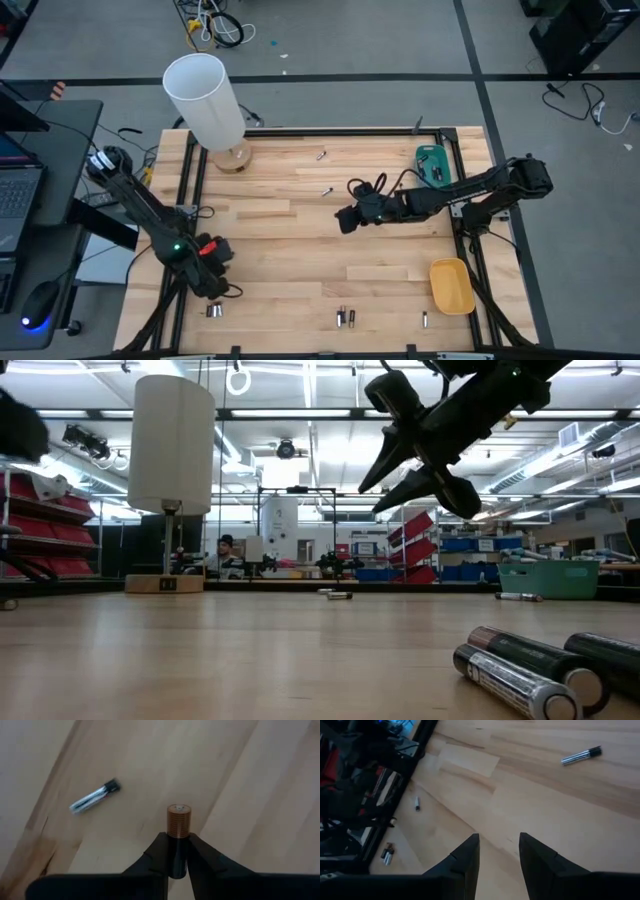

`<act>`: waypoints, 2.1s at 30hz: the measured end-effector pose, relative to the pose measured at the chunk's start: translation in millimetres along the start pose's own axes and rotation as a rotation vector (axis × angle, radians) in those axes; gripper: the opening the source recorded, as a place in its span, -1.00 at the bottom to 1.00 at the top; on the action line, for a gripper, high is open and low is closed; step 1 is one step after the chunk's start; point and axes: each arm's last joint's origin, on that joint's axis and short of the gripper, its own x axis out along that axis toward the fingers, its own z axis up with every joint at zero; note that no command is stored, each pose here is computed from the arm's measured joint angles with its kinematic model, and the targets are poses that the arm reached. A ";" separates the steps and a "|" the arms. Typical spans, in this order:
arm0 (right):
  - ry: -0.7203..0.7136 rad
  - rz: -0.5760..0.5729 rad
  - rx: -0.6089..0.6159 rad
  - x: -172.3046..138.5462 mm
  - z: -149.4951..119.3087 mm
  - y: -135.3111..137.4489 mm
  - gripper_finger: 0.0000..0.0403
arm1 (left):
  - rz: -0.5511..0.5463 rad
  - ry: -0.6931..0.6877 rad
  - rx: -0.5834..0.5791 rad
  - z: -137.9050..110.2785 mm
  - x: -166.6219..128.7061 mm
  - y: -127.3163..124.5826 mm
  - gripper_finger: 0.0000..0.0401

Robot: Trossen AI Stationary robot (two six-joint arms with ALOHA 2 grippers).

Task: Sort batteries
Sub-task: Put the black battery into the blue bin

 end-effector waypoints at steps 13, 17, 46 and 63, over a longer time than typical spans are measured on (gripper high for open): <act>0.106 0.179 0.163 -2.5 -3.2 15.4 -0.38 | -0.093 -0.301 0.126 71.2 -27.7 -19.1 -0.73; 0.080 0.311 0.232 -5.2 2.3 27.2 -0.38 | -0.186 -0.470 0.212 99.1 -35.4 -26.1 -0.73; -0.333 0.468 -0.255 -17.3 17.1 50.5 0.06 | -0.539 -0.894 -0.073 212.0 -41.0 5.3 -0.64; -0.306 0.476 -0.229 -12.9 29.1 44.3 -0.20 | -0.555 -0.915 -0.128 223.2 -39.5 17.4 -0.63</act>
